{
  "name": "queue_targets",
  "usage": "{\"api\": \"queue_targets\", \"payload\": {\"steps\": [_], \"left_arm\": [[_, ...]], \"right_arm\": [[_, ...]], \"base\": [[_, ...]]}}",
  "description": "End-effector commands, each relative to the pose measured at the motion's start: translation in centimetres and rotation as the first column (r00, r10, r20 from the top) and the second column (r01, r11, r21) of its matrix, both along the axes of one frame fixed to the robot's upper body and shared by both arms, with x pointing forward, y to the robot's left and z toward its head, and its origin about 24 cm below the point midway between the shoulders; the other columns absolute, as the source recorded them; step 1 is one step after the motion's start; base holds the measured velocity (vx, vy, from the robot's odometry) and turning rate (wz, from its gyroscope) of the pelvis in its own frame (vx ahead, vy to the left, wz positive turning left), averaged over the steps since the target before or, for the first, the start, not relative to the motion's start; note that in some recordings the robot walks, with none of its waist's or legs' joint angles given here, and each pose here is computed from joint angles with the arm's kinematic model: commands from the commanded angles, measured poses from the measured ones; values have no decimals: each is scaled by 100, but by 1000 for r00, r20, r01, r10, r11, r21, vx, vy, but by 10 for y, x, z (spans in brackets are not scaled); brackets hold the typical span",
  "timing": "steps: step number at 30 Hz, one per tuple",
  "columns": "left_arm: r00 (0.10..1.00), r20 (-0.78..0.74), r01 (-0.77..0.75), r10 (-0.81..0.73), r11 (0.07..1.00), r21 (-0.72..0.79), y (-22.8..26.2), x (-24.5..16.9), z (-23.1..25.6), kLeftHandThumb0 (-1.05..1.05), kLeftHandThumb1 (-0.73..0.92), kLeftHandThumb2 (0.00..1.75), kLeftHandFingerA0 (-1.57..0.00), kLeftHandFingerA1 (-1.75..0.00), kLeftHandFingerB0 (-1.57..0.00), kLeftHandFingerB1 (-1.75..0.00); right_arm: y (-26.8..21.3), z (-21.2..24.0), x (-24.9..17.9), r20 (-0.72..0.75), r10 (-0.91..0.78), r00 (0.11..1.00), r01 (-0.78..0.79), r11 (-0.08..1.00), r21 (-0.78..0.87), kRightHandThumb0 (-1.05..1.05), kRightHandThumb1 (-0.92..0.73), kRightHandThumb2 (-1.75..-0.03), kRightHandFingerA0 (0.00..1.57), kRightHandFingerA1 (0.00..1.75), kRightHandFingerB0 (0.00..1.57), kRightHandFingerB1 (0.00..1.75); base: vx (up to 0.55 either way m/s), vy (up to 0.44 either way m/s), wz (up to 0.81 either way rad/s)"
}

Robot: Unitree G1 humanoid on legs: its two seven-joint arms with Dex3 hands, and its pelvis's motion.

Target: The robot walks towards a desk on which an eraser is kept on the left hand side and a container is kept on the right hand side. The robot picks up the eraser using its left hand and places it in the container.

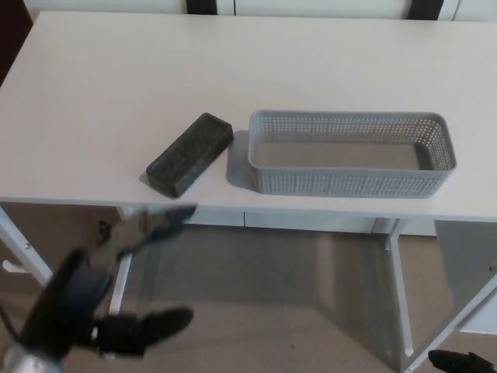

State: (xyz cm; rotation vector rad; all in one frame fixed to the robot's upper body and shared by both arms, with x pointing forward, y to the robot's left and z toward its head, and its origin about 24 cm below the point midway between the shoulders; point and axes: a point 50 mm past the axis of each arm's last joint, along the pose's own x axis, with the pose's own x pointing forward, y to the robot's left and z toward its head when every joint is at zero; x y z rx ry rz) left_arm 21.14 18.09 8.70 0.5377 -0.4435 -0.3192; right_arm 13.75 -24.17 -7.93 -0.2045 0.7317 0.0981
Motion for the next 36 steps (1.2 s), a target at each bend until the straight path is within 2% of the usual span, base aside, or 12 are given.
{"api": "queue_targets", "payload": {"steps": [1, 2, 7, 9, 12, 13, 14, 21, 23, 27, 33, 36], "left_arm": [[856, 516, -34, -34, 992, 121, -18, 24, 155, -40, 39, 98, 0, -51, -1, -51], [858, 514, -81, -6, 986, 147, -16, 29, 155, -70, 48, 90, -1, -30, 0, -34], [900, 403, -292, 167, 917, 272, -1, 59, 149, -57, 36, 74, 0, -12, -3, -20], [906, 361, -340, 222, 889, 306, 3, 70, 146, -43, 32, 70, 0, -20, -3, -25], [909, 302, -386, 286, 852, 355, 7, 86, 137, -40, 31, 70, 0, -25, -3, -28], [907, 290, -402, 306, 837, 372, 8, 93, 132, -39, 43, 54, -4, -26, -7, -24], [910, 251, -407, 329, 823, 396, 8, 100, 126, -39, 30, 68, -1, -22, -4, -26], [909, 153, -407, 387, 754, 515, 4, 121, 102, -51, 34, 69, 0, -14, -7, -18], [898, 94, -398, 429, 704, 589, 0, 128, 91, -56, 37, 70, 0, -6, -5, -11], [885, 34, -371, 465, 658, 655, -5, 138, 75, -55, 36, 70, 0, -6, -4, -12], [857, -19, -353, 515, 614, 706, -8, 150, 52, -50, 34, 71, -1, -18, -3, -19], [842, -60, -347, 536, 623, 701, -8, 155, 43, -50, 34, 70, 0, -13, -5, -16]], "right_arm": [[-6, 5, 5, 21, 18, 1000, -17, 999, -45, -11, -35, -81, 50, 65, 21, 53], [-6, 5, 5, 18, 16, 1000, -16, 999, -46, -11, -35, -81, 50, 65, 22, 53], [-5, 4, 5, 14, 4, 1000, -3, 999, -32, -9, -34, -81, 48, 64, 21, 53], [-5, 4, 7, 12, 0, 1000, 0, 999, -38, -9, -35, -81, 45, 63, 21, 53], [-5, 4, 8, 15, 1, 1000, -1, 999, -40, -10, -35, -81, 46, 63, 21, 53], [-5, 3, 9, 17, 5, 1000, -5, 999, -40, -10, -35, -81, 47, 63, 21, 53], [-5, 3, 9, 20, 5, 1000, -5, 999, -41, -11, -35, -81, 48, 64, 21, 53], [-3, 4, 11, 24, -1, 1000, 2, 1000, -27, -10, -35, -81, 47, 64, 20, 53], [-2, 5, 11, 26, -8, 1000, 9, 1000, -18, -9, -35, -81, 46, 64, 21, 53], [-3, 6, 12, 25, 4, 1000, -3, 999, -34, -10, -36, -82, 46, 63, 20, 53], [-3, 6, 12, 23, 7, 1000, -6, 999, -32, -10, -36, -82, 45, 63, 20, 52], [-3, 7, 13, 31, 2, 1000, -1, 1000, -31, -8, -36, -82, 45, 63, 20, 52]], "base": [[0, 0, 0], [0, 0, 0], [0, 0, 0], [0, 0, 0], [0, 0, 0], [0, 0, 0], [0, 0, 0], [0, 0, 0], [0, 0, 0], [0, 0, 0], [0, 0, 0], [0, 0, 0]]}}
